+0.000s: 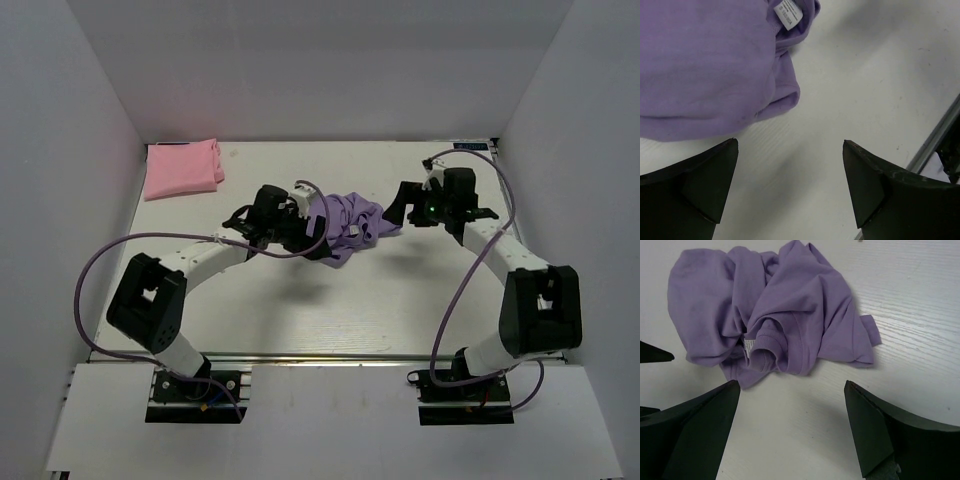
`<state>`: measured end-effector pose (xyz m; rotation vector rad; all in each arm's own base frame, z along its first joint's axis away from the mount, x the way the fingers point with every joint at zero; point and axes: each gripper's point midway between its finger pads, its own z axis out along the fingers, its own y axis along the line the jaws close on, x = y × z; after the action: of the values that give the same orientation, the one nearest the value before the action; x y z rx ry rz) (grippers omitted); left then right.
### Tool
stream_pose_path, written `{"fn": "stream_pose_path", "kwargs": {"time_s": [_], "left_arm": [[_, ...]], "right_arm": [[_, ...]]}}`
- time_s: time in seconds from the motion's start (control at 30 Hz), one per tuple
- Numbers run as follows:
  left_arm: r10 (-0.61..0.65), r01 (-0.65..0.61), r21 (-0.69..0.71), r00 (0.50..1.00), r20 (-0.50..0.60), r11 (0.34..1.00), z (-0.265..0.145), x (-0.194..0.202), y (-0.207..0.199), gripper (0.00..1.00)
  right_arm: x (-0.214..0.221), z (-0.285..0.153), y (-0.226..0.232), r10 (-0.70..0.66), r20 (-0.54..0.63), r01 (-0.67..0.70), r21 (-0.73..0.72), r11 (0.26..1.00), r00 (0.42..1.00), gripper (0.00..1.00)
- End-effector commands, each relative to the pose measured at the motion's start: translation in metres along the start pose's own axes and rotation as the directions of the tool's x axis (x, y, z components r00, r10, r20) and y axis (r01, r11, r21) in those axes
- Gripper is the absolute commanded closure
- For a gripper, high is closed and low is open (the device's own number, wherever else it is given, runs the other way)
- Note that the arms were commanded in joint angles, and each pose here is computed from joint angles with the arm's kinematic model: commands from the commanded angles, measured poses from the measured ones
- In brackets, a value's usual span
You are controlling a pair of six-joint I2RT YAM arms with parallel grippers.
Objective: Fold and stack the t-shirts
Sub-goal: Flatten out the tshirt
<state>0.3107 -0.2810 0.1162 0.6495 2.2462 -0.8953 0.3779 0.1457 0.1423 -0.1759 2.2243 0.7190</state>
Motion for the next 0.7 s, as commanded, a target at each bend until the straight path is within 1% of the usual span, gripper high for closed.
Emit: {"fn": "stream_pose_path", "kwargs": {"time_s": [0.0, 0.03, 0.07, 0.1, 0.13, 0.17, 0.2, 0.23, 0.27, 0.33, 0.37, 0.43, 0.47, 0.53, 0.57, 0.6, 0.63, 0.67], "left_arm": [[0.04, -0.039, -0.11, 0.999, 0.003, 0.993, 0.01, -0.012, 0.01, 0.06], [0.045, -0.042, -0.154, 0.999, 0.021, 0.987, 0.013, -0.021, 0.011, 0.06], [0.04, -0.04, -0.178, 0.999, -0.002, 0.983, 0.019, -0.016, 0.015, 0.06], [0.041, -0.04, -0.203, 0.999, 0.002, 0.978, 0.019, -0.022, 0.019, 0.05], [0.052, -0.049, -0.246, 0.999, 0.009, 0.968, 0.019, -0.026, 0.021, 0.05], [0.055, -0.054, -0.262, 0.998, -0.002, 0.964, 0.022, -0.022, 0.023, 0.05], [0.062, -0.055, -0.286, 0.998, 0.015, 0.957, 0.021, -0.03, 0.026, 0.05], [0.051, -0.043, -0.329, 0.999, 0.016, 0.943, 0.022, -0.028, 0.035, 0.05], [0.062, -0.049, -0.338, 0.998, 0.027, 0.94, 0.022, -0.033, 0.032, 0.05], [0.059, -0.046, -0.396, 0.998, 0.019, 0.917, 0.023, -0.035, 0.044, 0.05], [0.061, -0.062, -0.411, 0.998, -0.015, 0.91, 0.028, -0.031, 0.046, 0.05], [0.054, -0.064, -0.448, 0.998, -0.035, 0.892, 0.031, -0.028, 0.056, 0.08], [0.052, -0.064, -0.449, 0.998, -0.039, 0.891, 0.035, -0.028, 0.057, 0.11], [0.046, -0.065, -0.451, 0.997, -0.054, 0.89, 0.042, -0.027, 0.06, 0.23], [0.048, -0.064, -0.437, 0.998, -0.048, 0.897, 0.043, -0.031, 0.057, 0.28], [0.05, -0.064, -0.427, 0.998, -0.043, 0.902, 0.047, -0.032, 0.056, 0.3], [0.05, -0.064, -0.427, 0.998, -0.043, 0.902, 0.047, -0.032, 0.056, 0.36], [0.054, -0.063, -0.425, 0.998, -0.033, 0.903, 0.05, -0.036, 0.056, 0.41]], "right_arm": [[-0.007, 0.01, 0.016, -0.027, -0.016, 0.026, -0.068, 0.997, 1.0, 0.1], [-0.005, 0.016, 0.017, -0.031, -0.019, 0.03, -0.073, 0.997, 0.999, 0.1], [-0.004, 0.019, 0.018, -0.018, -0.026, 0.016, -0.075, 0.997, 1.0, 0.1], [-0.005, 0.021, 0.021, -0.02, -0.027, 0.018, -0.083, 0.996, 0.999, 0.1], [-0.001, 0.028, 0.022, -0.013, -0.042, 0.009, -0.096, 0.995, 0.999, 0.13], [0.0, 0.03, 0.026, -0.012, -0.05, 0.006, -0.112, 0.994, 0.999, 0.16], [0.0, 0.033, 0.028, -0.003, -0.049, -0.003, -0.124, 0.992, 0.999, 0.16], [0.002, 0.039, 0.028, 0.004, -0.063, -0.013, -0.136, 0.991, 0.998, 0.16], [0.006, 0.043, 0.036, -0.003, -0.077, -0.01, -0.166, 0.986, 0.997, 0.16], [0.001, 0.05, 0.038, 0.0, -0.08, -0.014, -0.173, 0.985, 0.997, 0.16], [0.008, 0.057, 0.039, 0.0, -0.104, -0.018, -0.178, 0.984, 0.995, 0.16], [0.006, 0.065, 0.043, -0.009, -0.109, -0.011, -0.188, 0.982, 0.994, 0.16], [0.013, 0.074, 0.041, -0.005, -0.133, -0.02, -0.183, 0.983, 0.991, 0.16], [0.008, 0.079, 0.043, -0.01, -0.128, -0.014, -0.179, 0.984, 0.992, 0.2], [0.014, 0.087, 0.04, 0.002, -0.147, -0.027, -0.169, 0.985, 0.989, 0.25], [0.017, 0.09, 0.038, 0.001, -0.152, -0.025, -0.156, 0.988, 0.988, 0.28], [0.01, 0.092, 0.038, -0.001, -0.141, -0.021, -0.153, 0.988, 0.99, 0.3], [0.015, 0.097, 0.038, 0.003, -0.154, -0.025, -0.143, 0.989, 0.988, 0.38]]}}
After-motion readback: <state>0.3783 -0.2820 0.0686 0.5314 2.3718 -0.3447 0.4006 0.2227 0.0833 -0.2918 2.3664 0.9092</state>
